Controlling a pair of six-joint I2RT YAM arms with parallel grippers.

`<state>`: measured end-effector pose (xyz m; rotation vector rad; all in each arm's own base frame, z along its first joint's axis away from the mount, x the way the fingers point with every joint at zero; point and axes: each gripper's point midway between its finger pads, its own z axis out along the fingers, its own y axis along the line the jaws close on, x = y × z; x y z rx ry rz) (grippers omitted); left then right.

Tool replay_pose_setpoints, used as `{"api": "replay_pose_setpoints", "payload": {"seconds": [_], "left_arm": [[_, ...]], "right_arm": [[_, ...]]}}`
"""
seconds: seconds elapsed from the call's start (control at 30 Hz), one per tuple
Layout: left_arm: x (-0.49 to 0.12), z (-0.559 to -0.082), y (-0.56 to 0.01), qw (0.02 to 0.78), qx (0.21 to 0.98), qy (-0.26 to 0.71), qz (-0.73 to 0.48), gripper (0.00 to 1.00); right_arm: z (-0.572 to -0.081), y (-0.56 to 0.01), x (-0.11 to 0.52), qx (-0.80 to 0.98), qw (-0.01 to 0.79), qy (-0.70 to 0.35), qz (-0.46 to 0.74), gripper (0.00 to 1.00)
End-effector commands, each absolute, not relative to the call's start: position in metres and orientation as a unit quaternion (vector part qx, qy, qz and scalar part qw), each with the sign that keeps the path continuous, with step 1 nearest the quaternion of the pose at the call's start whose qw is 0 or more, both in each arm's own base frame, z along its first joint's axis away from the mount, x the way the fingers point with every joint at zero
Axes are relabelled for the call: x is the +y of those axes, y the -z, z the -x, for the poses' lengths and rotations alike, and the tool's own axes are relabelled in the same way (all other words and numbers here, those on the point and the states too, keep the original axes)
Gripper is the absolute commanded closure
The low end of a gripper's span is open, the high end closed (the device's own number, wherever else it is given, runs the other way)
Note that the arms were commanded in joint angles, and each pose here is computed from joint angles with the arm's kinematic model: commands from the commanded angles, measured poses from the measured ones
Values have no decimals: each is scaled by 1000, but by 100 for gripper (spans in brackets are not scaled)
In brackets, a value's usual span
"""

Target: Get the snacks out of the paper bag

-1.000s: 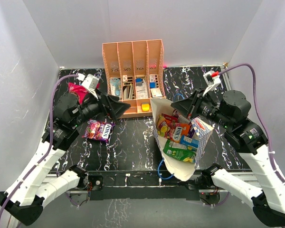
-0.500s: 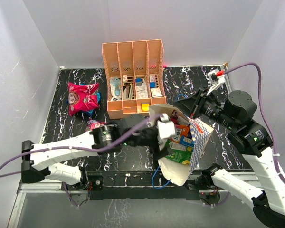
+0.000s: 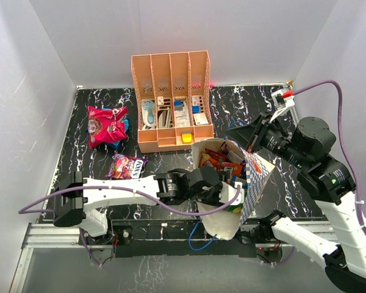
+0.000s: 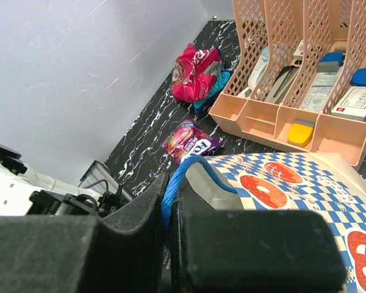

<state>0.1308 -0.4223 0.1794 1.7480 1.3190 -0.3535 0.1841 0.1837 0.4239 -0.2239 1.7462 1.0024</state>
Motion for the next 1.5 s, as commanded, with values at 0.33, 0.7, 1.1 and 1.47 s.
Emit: {"api": "replay_pose_setpoints", "payload": {"seconds": [0.33, 0.7, 1.1, 1.47], "left_arm": [[-435, -191, -168, 482, 548, 131, -671, 43], [-437, -220, -124, 450, 560, 98, -689, 44], [-429, -218, -111, 444, 579, 102, -677, 54], [-446, -223, -148, 512, 546, 127, -650, 40]], "right_arm": [[-174, -467, 176, 685, 575, -436, 96, 92], [-172, -470, 173, 686, 578, -433, 91, 92], [-174, -464, 171, 694, 575, -425, 86, 92], [-175, -466, 169, 694, 579, -420, 83, 92]]}}
